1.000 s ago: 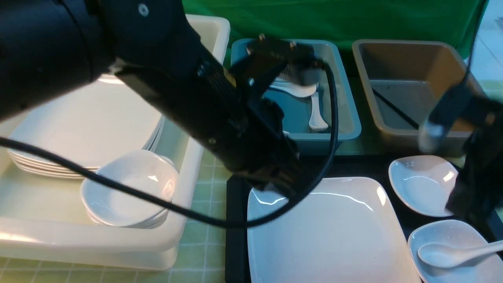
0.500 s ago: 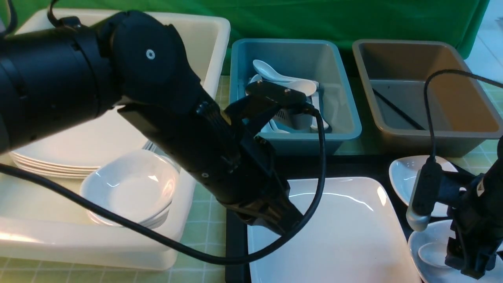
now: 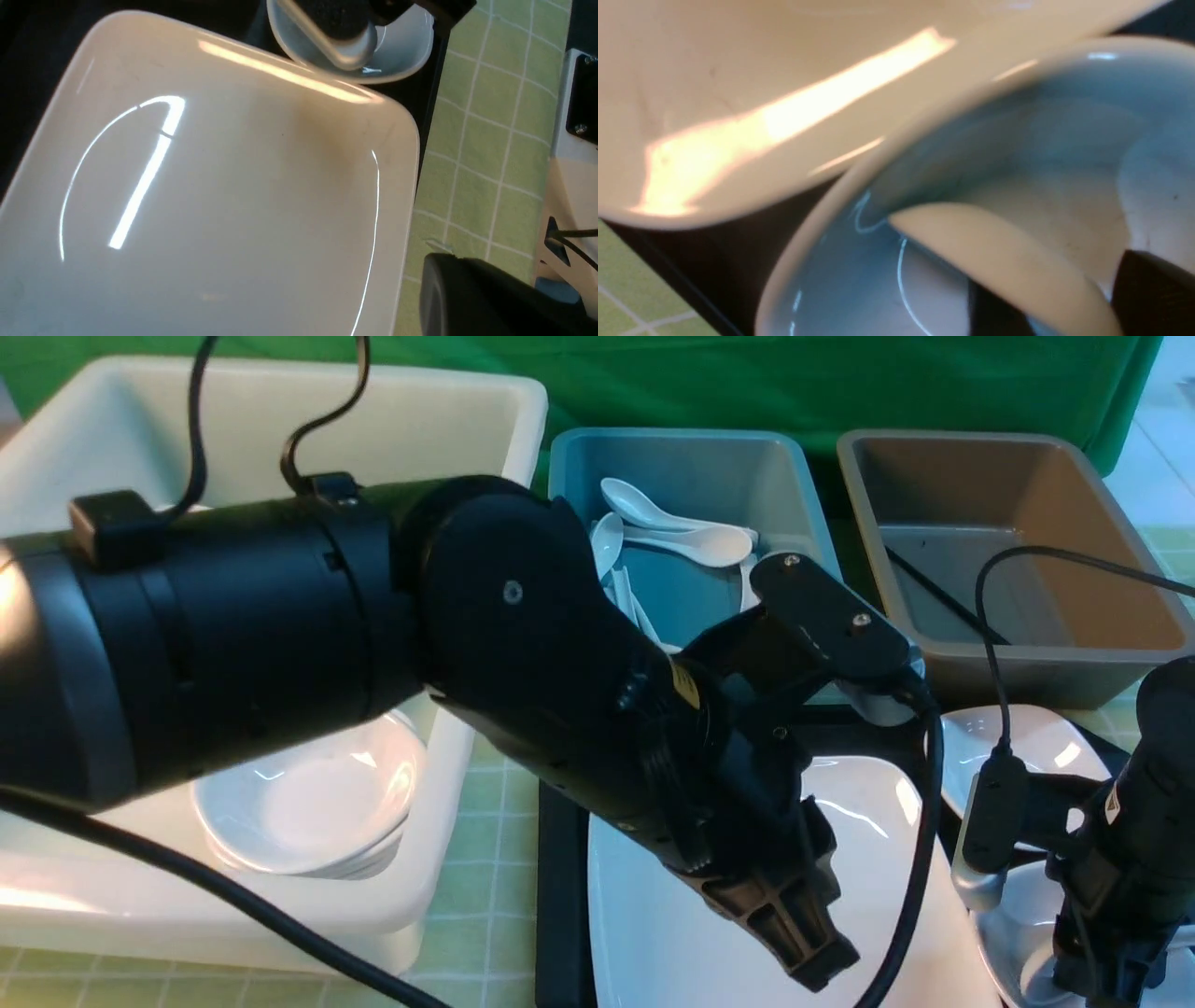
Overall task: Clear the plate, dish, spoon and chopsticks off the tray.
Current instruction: Use the right arm to grab a soup spoon from the plate, then use the right arm to put the soup spoon into the small storage box in the middle
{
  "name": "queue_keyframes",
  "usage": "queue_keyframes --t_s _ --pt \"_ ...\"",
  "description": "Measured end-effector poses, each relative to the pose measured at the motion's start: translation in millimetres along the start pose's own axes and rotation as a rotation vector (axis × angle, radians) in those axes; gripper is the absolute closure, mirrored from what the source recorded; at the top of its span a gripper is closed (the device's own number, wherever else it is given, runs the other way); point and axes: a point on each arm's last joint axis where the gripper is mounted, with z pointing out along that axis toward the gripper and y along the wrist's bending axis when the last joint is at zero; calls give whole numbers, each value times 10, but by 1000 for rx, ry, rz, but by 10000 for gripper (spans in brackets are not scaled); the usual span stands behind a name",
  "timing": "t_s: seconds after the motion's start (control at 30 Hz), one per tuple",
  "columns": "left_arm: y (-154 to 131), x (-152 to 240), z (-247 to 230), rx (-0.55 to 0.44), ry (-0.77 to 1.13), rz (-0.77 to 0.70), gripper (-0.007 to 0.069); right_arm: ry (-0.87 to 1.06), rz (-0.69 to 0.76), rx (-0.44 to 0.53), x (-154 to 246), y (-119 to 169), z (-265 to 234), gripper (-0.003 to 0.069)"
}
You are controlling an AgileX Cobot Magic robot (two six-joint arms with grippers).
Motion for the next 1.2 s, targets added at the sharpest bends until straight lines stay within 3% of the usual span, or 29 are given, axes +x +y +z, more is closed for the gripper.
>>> queue_keyframes --t_s 0.1,0.33,0.47,0.5,0.63,0.67,0.7,0.83,0.93,1.2 --pt "28 13 -1 -31 14 -8 628 26 -4 -18 31 21 -30 523" --pt "197 52 -136 -165 27 -119 628 3 49 -4 39 33 -178 526" --pt "381 31 -403 -239 -35 -212 628 -98 99 95 -9 -35 -587 535" --pt "472 2 -585 -273 -85 -248 628 -199 146 157 -53 -81 -864 589" --pt "654 -70 -970 -349 -201 -299 628 -504 225 281 -203 -185 -1535 596" --pt "709 -112 -1112 -378 -260 -310 628 -694 287 307 -315 -240 -1832 596" --pt "725 -123 -1147 -387 -277 -312 628 -713 298 303 -327 -241 -1842 596" --pt "879 -197 -1378 -466 -414 -326 628 -1136 517 268 -604 -427 -2291 596" --pt "1014 -196 -1442 -515 -471 -343 628 -1228 620 234 -855 -638 -2221 596" --pt "1295 -101 -1155 -519 -382 -403 628 -1135 714 123 -1535 -1061 -1453 592"
